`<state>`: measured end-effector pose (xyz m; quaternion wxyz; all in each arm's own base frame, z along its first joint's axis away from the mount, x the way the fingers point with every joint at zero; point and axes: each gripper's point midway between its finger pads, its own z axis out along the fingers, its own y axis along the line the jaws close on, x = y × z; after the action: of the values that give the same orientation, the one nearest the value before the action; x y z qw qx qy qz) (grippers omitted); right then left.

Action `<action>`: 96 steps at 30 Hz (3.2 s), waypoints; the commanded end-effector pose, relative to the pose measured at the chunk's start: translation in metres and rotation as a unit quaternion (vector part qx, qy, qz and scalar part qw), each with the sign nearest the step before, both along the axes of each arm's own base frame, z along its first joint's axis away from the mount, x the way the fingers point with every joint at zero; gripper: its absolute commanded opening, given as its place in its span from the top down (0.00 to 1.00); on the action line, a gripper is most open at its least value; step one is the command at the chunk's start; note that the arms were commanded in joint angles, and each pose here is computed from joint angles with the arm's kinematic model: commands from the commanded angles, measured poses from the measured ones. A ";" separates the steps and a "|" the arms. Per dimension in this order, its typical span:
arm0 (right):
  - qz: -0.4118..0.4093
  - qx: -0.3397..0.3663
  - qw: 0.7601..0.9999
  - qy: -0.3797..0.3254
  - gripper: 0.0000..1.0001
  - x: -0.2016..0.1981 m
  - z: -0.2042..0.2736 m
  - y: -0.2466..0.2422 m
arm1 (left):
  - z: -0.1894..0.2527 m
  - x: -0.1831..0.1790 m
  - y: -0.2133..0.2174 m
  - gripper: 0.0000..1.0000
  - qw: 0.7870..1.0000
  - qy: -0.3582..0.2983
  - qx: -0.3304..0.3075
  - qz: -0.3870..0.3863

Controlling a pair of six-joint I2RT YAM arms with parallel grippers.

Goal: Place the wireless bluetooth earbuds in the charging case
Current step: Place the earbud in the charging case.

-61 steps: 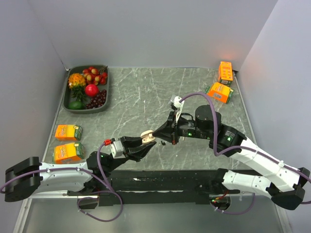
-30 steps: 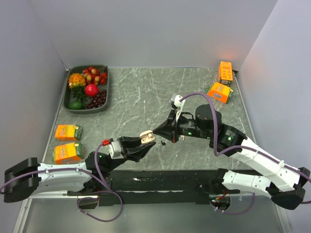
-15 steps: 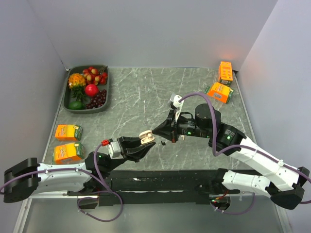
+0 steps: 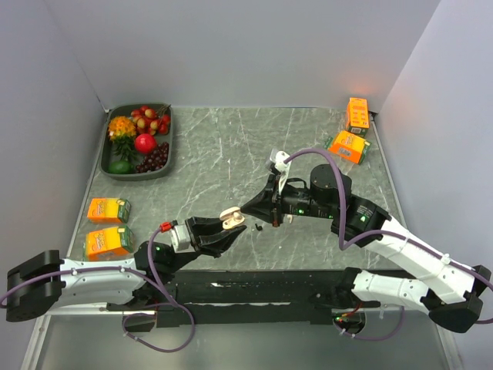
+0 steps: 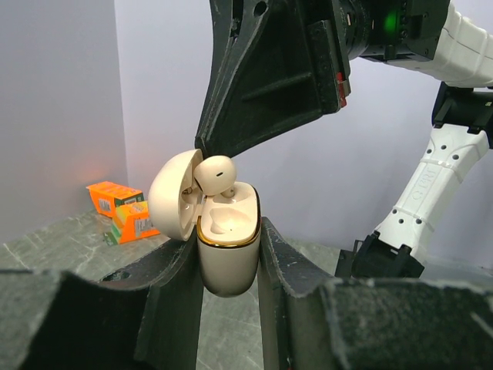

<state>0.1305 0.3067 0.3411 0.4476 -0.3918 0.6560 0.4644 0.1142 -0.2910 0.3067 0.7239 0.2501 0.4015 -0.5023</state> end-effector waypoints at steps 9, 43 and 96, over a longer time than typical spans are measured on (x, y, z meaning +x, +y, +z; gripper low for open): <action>-0.040 0.019 0.999 -0.015 0.89 0.003 0.026 -0.012 | 0.020 -0.009 0.006 0.99 0.999 -0.016 -0.038 -0.018; 0.047 0.012 0.999 0.016 0.91 -0.018 0.018 0.009 | 0.017 -0.008 -0.004 0.99 0.999 -0.010 -0.024 -0.025; 0.070 0.010 0.997 0.031 0.96 -0.030 0.000 0.008 | 0.028 -0.011 -0.007 0.99 0.999 -0.020 -0.026 -0.034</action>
<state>0.1035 0.3105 0.3422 0.4015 -0.4118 0.6433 0.5053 0.1104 -0.3009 0.3031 0.7121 0.2697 0.4030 -0.5077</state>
